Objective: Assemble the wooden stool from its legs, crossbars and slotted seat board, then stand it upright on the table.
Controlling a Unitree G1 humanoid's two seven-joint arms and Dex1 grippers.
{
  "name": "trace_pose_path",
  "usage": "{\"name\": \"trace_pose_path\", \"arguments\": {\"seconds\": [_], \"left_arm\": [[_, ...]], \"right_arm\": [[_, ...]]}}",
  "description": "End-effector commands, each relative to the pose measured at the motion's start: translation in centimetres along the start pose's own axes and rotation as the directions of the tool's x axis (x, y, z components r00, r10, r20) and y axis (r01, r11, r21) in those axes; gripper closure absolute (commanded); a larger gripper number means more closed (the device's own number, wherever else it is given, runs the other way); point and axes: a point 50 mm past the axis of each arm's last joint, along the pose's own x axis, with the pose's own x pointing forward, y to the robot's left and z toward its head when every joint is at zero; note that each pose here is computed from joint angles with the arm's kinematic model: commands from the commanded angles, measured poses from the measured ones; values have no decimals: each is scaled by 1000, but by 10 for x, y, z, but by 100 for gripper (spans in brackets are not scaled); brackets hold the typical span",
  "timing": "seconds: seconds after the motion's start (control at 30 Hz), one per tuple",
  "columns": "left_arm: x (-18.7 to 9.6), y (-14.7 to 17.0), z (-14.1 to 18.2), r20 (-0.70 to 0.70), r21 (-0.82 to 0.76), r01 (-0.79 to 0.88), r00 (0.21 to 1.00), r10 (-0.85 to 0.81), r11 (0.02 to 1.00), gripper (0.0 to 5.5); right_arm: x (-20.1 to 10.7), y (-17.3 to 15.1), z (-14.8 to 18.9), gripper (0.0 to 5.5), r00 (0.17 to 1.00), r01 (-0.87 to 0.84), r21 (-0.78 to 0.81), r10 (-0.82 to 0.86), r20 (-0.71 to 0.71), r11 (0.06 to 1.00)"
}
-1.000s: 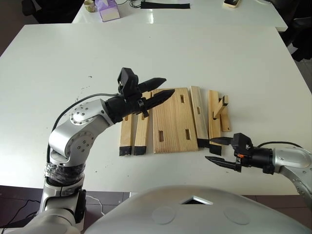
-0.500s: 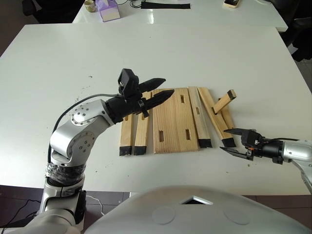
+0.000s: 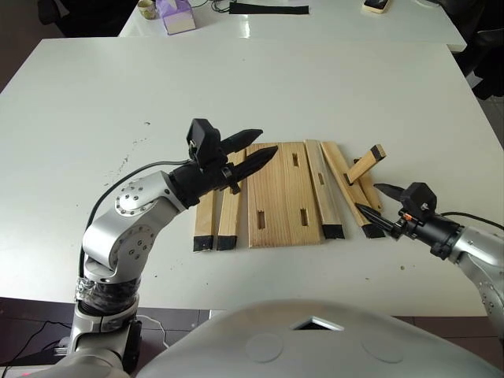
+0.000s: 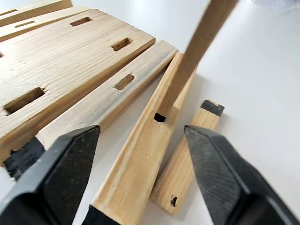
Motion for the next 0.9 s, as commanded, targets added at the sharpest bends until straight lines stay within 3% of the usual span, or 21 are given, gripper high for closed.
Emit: {"name": "trace_pose_path", "arguments": {"seconds": [0.03, 0.07, 0.57, 0.9], "left_arm": [[0, 2, 1, -2, 23, -19, 1000, 19, 1000, 305], [-1, 2, 2, -2, 24, -23, 1000, 24, 999, 305], [-6, -1, -3, 1, 14, -89, 996, 89, 996, 305], [-1, 2, -2, -1, 13, -87, 996, 87, 996, 305]], "right_arm": [[-1, 4, -4, 148, 996, 88, 19, -88, -7, 996], [-2, 6, -6, 129, 993, 119, 33, -119, -7, 992], [-13, 43, -34, 129, 981, 172, 158, -155, -118, 972], [-3, 46, -42, 267, 978, 178, 178, -155, -137, 968]]}}
